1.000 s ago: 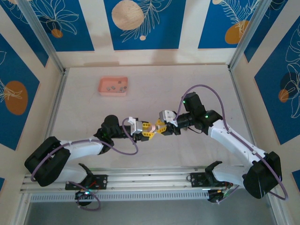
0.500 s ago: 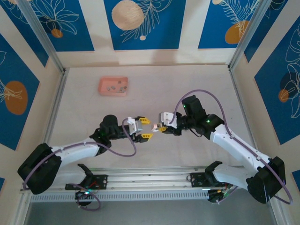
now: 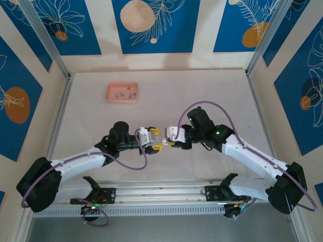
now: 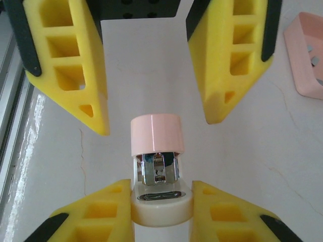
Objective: Load the staples into the stapler
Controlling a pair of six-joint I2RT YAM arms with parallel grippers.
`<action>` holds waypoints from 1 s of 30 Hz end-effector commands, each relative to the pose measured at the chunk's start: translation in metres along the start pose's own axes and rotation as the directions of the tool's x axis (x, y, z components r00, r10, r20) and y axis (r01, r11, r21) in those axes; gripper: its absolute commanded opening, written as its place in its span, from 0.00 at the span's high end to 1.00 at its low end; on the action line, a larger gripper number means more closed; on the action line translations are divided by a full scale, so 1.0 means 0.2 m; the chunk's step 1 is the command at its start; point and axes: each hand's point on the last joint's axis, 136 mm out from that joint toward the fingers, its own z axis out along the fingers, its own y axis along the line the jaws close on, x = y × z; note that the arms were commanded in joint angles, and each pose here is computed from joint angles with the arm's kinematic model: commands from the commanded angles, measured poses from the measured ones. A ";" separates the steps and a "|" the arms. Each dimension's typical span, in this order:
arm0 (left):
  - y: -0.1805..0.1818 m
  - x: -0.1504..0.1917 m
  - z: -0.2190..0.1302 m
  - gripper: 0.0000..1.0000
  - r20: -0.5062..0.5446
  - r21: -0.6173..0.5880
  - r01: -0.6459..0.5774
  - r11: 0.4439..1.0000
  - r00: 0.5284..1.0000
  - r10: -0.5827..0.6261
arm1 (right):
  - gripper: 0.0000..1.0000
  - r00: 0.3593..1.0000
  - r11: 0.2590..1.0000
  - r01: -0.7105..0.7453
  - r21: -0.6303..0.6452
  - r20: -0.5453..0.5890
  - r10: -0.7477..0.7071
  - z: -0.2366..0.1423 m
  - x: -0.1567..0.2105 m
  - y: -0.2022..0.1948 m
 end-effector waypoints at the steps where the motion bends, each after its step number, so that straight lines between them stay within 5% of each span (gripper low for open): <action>1: 0.00 -0.06 0.02 0.44 0.023 0.027 -0.035 0.999 0.999 0.034 | 0.88 1.000 1.000 0.026 -0.008 0.008 -0.026 0.00 -0.04 -0.01; 13: -0.02 -0.06 0.03 0.56 0.023 0.062 -0.017 0.998 1.000 0.016 | 0.88 0.998 0.999 0.041 -0.017 0.040 -0.040 0.04 -0.10 -0.02; 26: -0.04 -0.05 0.03 0.82 0.013 0.079 -0.009 0.997 1.000 0.008 | 0.87 0.998 1.000 0.019 0.011 0.059 -0.020 0.02 -0.11 -0.04; 28: -0.02 -0.05 0.03 0.85 0.007 0.061 -0.010 0.998 1.000 0.010 | 0.83 0.997 1.000 -0.018 0.013 0.070 0.017 0.01 -0.10 -0.04; 30: 0.00 -0.05 0.03 0.88 0.000 0.031 -0.017 0.999 1.000 0.017 | 0.67 0.992 0.997 -0.079 0.025 0.098 0.076 -0.02 -0.10 -0.04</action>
